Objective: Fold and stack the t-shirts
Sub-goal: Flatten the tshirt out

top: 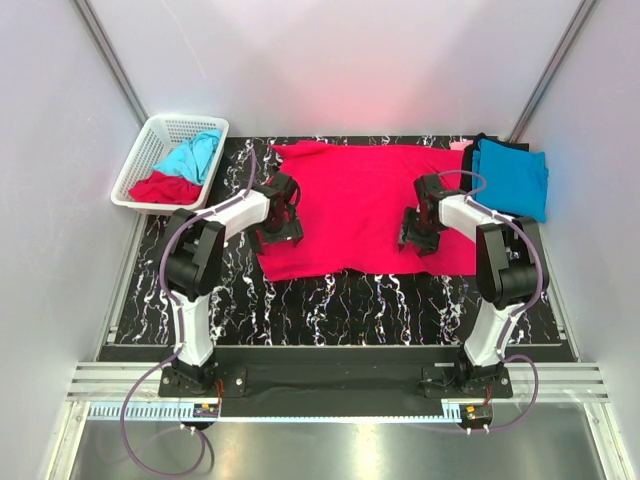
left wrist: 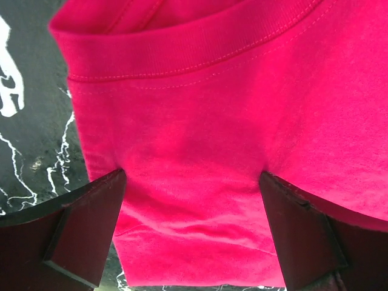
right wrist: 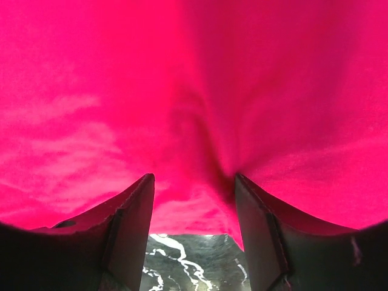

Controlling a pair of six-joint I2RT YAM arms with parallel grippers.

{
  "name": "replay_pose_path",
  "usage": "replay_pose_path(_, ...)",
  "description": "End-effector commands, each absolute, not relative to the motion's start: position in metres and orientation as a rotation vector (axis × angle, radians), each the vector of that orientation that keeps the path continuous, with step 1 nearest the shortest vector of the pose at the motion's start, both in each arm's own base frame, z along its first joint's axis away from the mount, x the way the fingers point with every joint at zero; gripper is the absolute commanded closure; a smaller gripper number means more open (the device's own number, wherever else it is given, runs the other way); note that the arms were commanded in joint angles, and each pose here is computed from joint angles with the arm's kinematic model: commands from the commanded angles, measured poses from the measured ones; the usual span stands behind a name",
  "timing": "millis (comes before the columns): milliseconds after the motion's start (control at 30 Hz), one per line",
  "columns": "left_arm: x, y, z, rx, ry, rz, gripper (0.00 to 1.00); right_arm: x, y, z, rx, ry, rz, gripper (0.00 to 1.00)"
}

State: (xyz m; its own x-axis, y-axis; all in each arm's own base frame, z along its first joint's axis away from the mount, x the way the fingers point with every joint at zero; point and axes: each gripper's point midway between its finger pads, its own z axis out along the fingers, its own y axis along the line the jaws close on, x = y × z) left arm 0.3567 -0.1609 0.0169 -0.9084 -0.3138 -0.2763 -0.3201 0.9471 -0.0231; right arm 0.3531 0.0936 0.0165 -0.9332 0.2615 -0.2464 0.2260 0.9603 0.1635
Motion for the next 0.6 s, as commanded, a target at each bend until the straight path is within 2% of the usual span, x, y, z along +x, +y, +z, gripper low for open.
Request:
replay_pose_path(0,0.333,-0.151,-0.003,-0.458,2.893,0.135,0.01,0.328,0.106,0.009,0.335,2.902,0.179,0.38)
replay_pose_path(267,0.285,-0.128,-0.027,-0.5,2.972,0.271,0.01,0.313,0.117,0.009,0.293,2.915,0.159,0.39)
replay_pose_path(467,0.258,-0.113,-0.019,-0.632,2.948,0.277,0.01,0.295,0.118,0.002,0.284,2.94,0.129,0.39)
replay_pose_path(567,0.242,-0.093,-0.006,-0.705,2.885,0.378,0.01,0.286,0.12,0.002,0.281,2.948,0.129,0.39)
